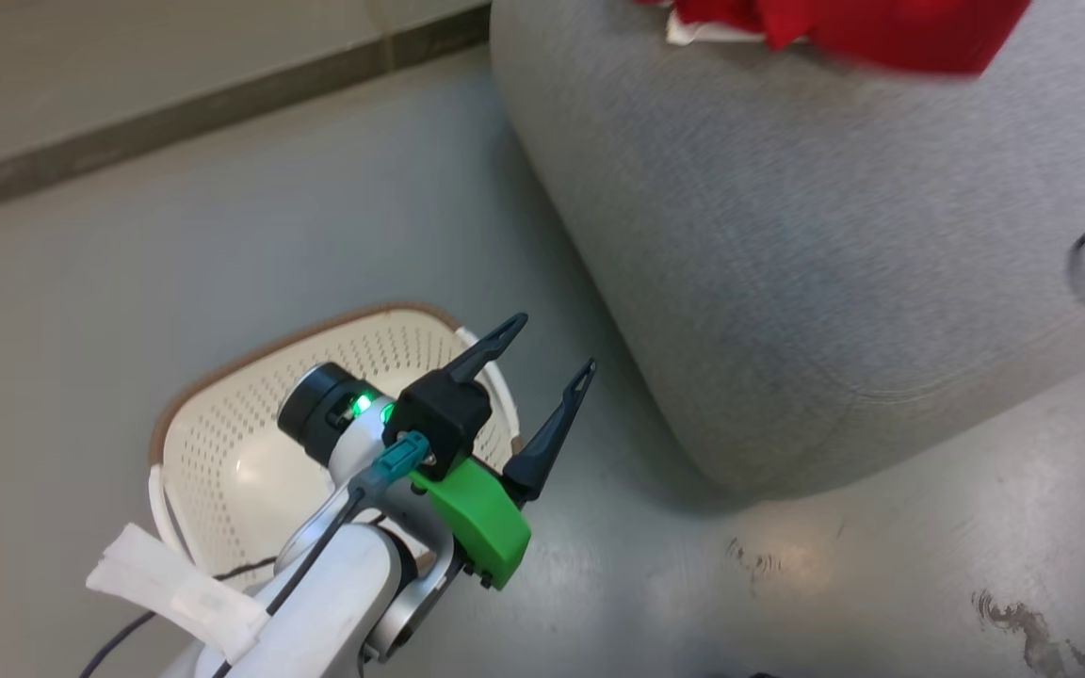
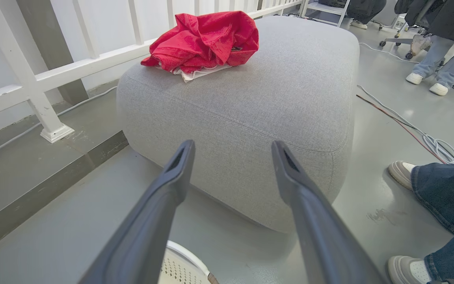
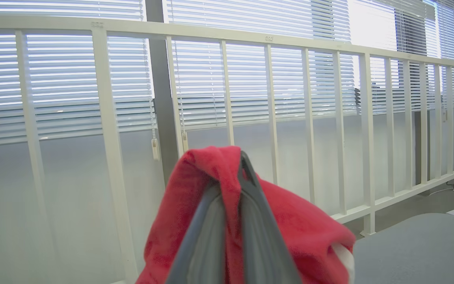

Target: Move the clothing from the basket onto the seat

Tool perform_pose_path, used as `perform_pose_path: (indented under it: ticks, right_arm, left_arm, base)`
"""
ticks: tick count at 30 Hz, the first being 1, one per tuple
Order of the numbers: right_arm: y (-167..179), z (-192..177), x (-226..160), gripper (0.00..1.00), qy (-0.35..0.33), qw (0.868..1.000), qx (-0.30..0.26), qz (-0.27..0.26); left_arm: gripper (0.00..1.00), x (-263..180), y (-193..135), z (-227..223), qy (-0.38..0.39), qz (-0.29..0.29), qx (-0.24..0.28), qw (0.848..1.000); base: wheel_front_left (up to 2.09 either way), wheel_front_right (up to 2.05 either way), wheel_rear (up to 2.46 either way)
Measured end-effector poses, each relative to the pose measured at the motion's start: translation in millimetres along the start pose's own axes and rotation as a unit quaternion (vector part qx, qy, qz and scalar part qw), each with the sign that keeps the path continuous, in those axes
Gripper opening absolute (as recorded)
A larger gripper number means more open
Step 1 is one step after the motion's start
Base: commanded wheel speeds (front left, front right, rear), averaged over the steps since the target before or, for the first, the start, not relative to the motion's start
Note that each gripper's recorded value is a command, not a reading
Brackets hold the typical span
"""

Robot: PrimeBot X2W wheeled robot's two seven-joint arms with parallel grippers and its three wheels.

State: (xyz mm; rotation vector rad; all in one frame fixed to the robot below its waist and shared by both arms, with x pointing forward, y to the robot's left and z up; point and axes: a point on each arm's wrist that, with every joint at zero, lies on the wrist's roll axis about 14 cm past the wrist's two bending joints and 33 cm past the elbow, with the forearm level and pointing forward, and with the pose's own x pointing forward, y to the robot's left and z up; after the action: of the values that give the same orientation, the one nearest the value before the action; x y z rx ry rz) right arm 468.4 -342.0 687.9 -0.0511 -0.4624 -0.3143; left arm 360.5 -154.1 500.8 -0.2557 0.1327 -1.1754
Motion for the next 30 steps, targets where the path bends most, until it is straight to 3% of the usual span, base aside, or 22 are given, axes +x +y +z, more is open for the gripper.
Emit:
perform_pose_path:
  ticks: [5,11,20,25,30]
  right_arm:
    - [-8.5,1.3,43.5,0.0,-0.003,1.0,-0.029,-0.008]
    - [6.7,-52.5,67.1,0.0,0.064,0.995,-0.077,0.016]
    - [20.5,-99.9,104.5,0.0,0.082,0.991,-0.106,0.022]
    - [23.0,-144.8,104.8,0.0,0.119,0.988,-0.102,0.014]
    - [16.5,-222.5,70.7,0.0,0.204,0.976,-0.076,-0.015]
  left_arm:
    - [1.0,-2.0,19.9,-6.4,0.005,0.015,-0.008,1.0]
    - [1.0,-6.7,49.4,-8.6,0.0,0.04,-0.012,0.999]
    - [1.0,-23.0,98.8,-34.1,0.024,0.084,-0.01,0.996]
    - [1.0,-33.6,118.6,-53.6,0.044,0.106,-0.02,0.993]
    - [1.0,-41.1,134.6,-75.2,0.064,0.12,-0.032,0.99]
  base:
    - [0.0,0.0,0.0]
    - [0.0,0.0,0.0]
    - [0.0,0.0,0.0]
    - [0.0,0.0,0.0]
    - [0.0,0.0,0.0]
